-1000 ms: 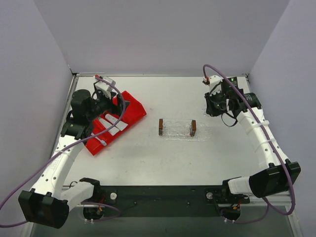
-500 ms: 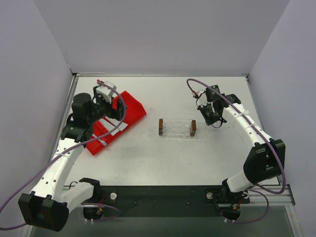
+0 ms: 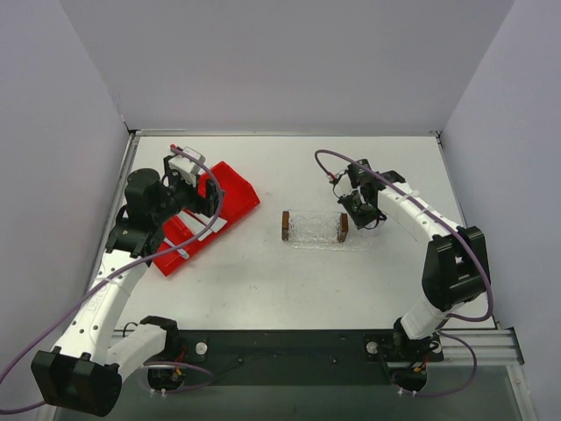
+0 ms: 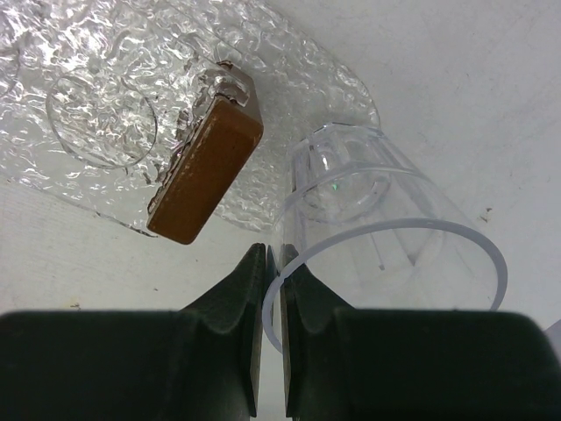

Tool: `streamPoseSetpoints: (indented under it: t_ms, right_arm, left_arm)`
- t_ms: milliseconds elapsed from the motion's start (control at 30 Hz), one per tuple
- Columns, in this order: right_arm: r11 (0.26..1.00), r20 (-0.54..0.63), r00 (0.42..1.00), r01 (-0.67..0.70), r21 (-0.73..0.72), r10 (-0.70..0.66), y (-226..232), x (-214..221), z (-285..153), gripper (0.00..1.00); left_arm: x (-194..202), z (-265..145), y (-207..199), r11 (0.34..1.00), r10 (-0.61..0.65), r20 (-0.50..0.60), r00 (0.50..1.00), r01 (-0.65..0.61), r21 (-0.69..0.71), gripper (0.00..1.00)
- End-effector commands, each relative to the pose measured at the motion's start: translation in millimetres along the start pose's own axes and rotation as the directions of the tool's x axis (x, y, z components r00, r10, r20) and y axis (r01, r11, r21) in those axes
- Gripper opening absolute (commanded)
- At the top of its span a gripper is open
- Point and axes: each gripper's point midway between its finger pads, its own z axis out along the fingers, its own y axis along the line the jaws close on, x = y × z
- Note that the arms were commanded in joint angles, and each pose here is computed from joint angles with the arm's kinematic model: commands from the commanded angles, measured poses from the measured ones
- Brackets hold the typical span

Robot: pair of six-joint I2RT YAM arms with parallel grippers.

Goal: Prepare toiletry sets of a toothbrush and toothpaste on the tray

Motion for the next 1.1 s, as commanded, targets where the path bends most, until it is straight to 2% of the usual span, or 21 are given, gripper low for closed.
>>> streamPoseSetpoints:
  t_ms: [0,1067]
  right_arm:
    - [1.0,0.0,1.0,0.005,0.025,-0.005,-1,0,-4,0.0]
    - [0.998,-0.085,0.996,0.017,-0.063,-0.023,17,19,10,0.0]
  left_arm:
    - [-8,-6,3,1.0,0.026,0.03,0.999,-0.025,-0.016,0.9]
    - [-9,-8,-2,1.0,0.014,0.045,0.999,-0.014,0.003,0.9]
